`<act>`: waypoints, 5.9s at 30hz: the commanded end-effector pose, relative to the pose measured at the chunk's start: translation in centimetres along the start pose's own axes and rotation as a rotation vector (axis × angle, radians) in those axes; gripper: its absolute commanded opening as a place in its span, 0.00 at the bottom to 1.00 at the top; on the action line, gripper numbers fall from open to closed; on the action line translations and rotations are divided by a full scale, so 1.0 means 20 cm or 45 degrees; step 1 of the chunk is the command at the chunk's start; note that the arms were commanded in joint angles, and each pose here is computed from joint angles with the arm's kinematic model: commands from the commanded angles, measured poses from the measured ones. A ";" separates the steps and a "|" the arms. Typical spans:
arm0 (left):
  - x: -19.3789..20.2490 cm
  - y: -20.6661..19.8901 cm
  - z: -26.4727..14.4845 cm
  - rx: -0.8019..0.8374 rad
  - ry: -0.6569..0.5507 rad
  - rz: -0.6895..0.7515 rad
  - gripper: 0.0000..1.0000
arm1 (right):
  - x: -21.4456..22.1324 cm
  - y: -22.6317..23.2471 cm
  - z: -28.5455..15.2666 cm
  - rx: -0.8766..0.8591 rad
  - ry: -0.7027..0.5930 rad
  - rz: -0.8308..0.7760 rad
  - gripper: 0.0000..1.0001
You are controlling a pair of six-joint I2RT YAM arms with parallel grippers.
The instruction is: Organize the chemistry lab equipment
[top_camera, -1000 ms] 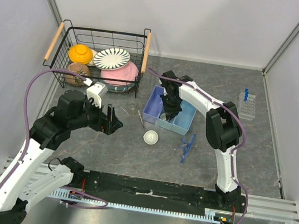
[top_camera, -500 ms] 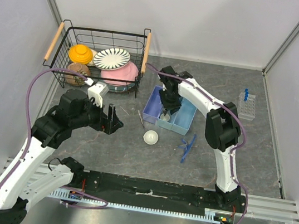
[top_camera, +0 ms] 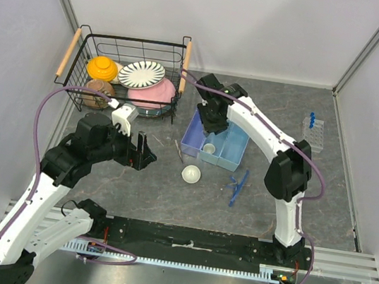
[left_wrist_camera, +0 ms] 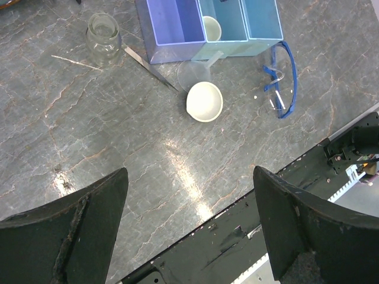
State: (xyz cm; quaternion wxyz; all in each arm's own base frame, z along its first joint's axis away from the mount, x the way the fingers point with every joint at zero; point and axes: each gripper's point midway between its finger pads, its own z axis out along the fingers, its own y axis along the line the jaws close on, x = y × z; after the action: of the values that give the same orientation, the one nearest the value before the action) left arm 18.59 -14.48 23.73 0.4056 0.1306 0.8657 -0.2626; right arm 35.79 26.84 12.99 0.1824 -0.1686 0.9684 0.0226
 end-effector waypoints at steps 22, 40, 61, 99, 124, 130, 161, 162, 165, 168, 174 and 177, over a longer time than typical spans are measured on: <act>-0.12 0.00 -0.14 -0.064 -0.104 0.027 0.92 | -0.30 0.74 -0.04 -0.303 -0.363 -0.080 0.51; -0.12 0.02 -0.10 -0.090 -0.079 0.041 0.92 | -0.32 0.78 0.20 -0.315 -0.328 -0.082 0.68; -0.11 0.04 -0.08 -0.108 -0.049 0.065 0.92 | -0.26 0.71 0.42 -0.194 -0.265 -0.119 0.70; -0.10 0.03 -0.05 -0.087 -0.042 0.051 0.92 | -0.15 0.63 0.40 -0.083 -0.235 -0.199 0.69; -0.10 0.03 -0.06 -0.082 -0.045 0.048 0.92 | -0.09 0.68 0.32 -0.094 -0.254 -0.207 0.26; -0.10 0.03 -0.06 -0.085 -0.050 0.043 0.92 | -0.07 0.70 0.11 -0.107 -0.317 -0.214 0.26; -0.11 0.00 -0.14 -0.080 -0.081 0.016 0.92 | -0.14 -0.16 -0.37 0.179 -0.522 0.161 0.28; -0.11 0.00 -0.14 -0.080 -0.081 0.016 0.92 | -0.14 -0.17 -0.35 0.179 -0.513 0.161 0.28; -0.11 0.00 -0.15 -0.076 -0.084 0.018 0.92 | -0.14 -0.17 -0.28 0.159 -0.491 0.142 0.28; -0.11 0.00 -0.15 -0.079 -0.085 0.019 0.92 | -0.15 -0.18 -0.20 0.133 -0.461 0.073 0.29; -0.10 -0.01 -0.17 -0.065 -0.101 0.026 0.92 | -0.16 -0.20 -0.14 0.059 -0.420 -0.075 0.30; -0.08 -0.02 -0.17 -0.045 -0.099 0.030 0.92 | -0.14 -0.22 -0.08 0.074 -0.372 -0.161 0.29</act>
State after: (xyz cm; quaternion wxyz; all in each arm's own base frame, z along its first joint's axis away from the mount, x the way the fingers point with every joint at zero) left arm 17.93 -12.58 25.82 0.4346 0.1174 0.8625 -0.2311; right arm 38.18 23.00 15.84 0.3236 -0.1659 0.9315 0.0048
